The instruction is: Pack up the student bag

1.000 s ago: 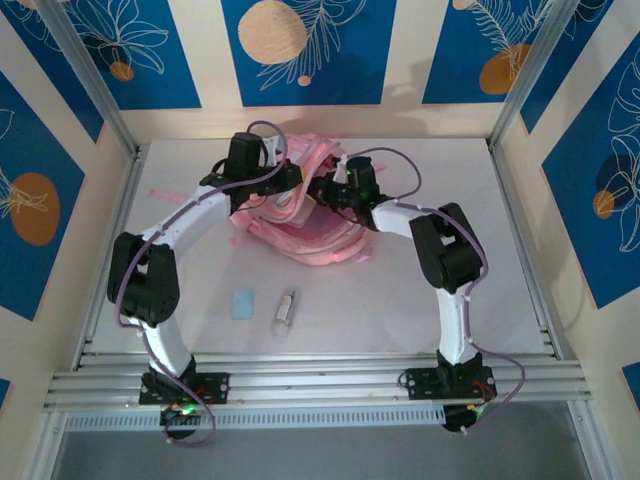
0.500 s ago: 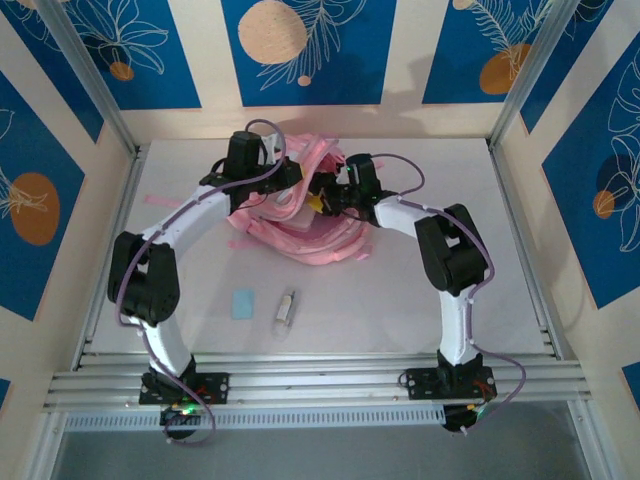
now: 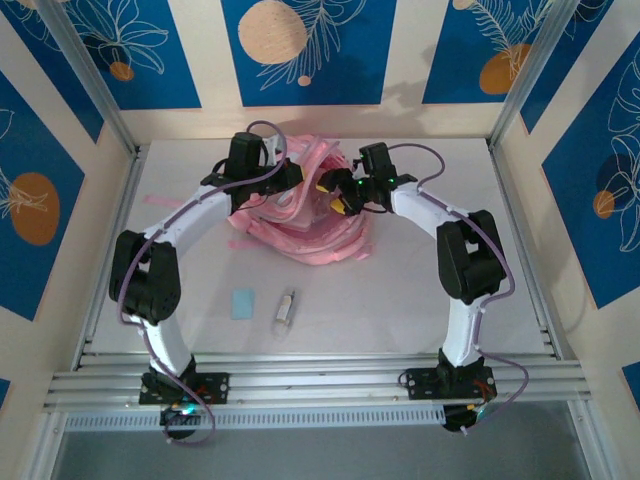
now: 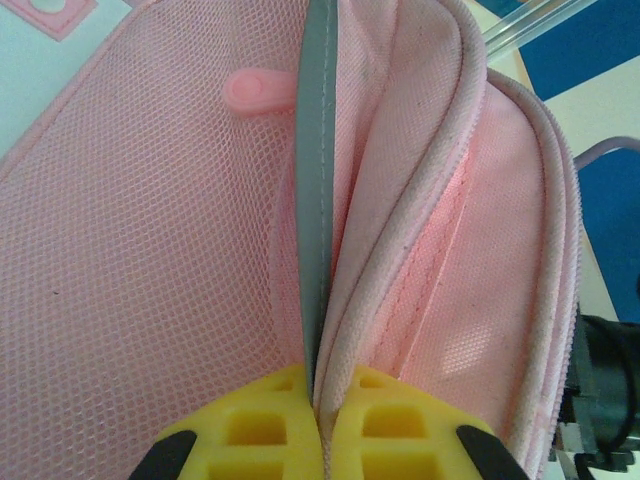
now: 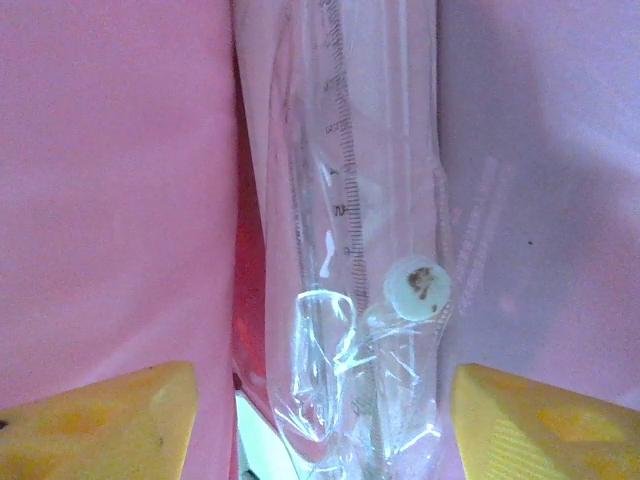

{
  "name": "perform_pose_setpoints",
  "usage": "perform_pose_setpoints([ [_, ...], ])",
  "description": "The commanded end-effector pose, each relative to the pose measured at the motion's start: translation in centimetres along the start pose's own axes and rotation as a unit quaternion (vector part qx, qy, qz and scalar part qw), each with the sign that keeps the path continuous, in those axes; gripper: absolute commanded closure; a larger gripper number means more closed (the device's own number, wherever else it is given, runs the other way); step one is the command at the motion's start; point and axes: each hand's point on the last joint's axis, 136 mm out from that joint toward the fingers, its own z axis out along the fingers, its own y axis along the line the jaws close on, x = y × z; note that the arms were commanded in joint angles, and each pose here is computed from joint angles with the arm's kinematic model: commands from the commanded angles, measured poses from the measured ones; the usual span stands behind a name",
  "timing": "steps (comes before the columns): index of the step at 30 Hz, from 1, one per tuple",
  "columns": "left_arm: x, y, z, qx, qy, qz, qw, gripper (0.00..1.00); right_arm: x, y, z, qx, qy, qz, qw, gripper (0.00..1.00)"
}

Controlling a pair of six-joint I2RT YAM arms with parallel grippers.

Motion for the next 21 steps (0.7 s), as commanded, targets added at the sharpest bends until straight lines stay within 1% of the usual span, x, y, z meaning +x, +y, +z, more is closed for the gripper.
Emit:
perform_pose_setpoints([
  [1, -2.2, -2.0, -0.6, 0.034, -0.028, 0.011, 0.999, 1.0, 0.4, -1.6, 0.9, 0.049, 0.019, -0.009, 0.999, 0.41],
  [3, -2.2, -2.1, -0.7, 0.035, -0.029, 0.012, 0.999, 1.0, 0.3, -2.1, 1.7, 0.066, 0.013, -0.024, 0.997, 0.56],
  [4, -2.2, -2.2, -0.8, 0.034, -0.029, 0.013, 0.999, 1.0, 0.1, -2.1, 1.9, 0.08, 0.006, -0.038, 0.996, 0.6],
  [5, -2.2, -2.3, -0.8, 0.035, -0.03, 0.013, 0.999, 1.0, 0.0, -1.9, 2.3, 0.095, -0.001, -0.059, 0.994, 0.63],
  [7, -2.2, -2.4, -0.8, 0.036, -0.03, 0.013, 0.999, 1.0, 0.0, -1.5, 2.9, 0.123, -0.013, -0.098, 0.987, 0.63],
  [9, -2.2, -2.5, -0.8, 0.038, -0.029, 0.013, 0.999, 1.0, 0.1, -1.1, 3.5, 0.15, -0.022, -0.13, 0.98, 0.68],
  [11, -2.2, -2.6, -0.9, 0.039, -0.029, 0.014, 0.999, 1.0, 0.3, -0.7, 4.1, 0.156, -0.018, -0.144, 0.977, 0.72],
  [14, -2.1, -2.6, -0.8, 0.039, -0.027, 0.013, 0.999, 1.0, 0.7, -0.1, 5.1, 0.12, 0.003, -0.133, 0.984, 0.74],
  [16, -2.0, -2.7, -0.8, 0.041, -0.027, 0.013, 0.999, 1.0, 1.1, 1.0, 5.3, 0.071, 0.018, -0.125, 0.989, 0.76],
  [18, -1.9, -2.6, -0.8, 0.04, -0.026, 0.013, 0.999, 1.0, 1.4, 2.6, 5.2, 0.006, 0.025, -0.119, 0.993, 0.76],
  [19, -1.9, -2.6, -0.8, 0.04, -0.025, 0.012, 0.999, 1.0, 1.3, 3.0, 5.0, -0.013, 0.024, -0.116, 0.993, 0.76],
  [21, -1.9, -2.6, -0.8, 0.039, -0.025, 0.014, 0.999, 1.0, 0.9, 2.7, 4.3, -0.018, 0.021, -0.104, 0.994, 0.75],
])
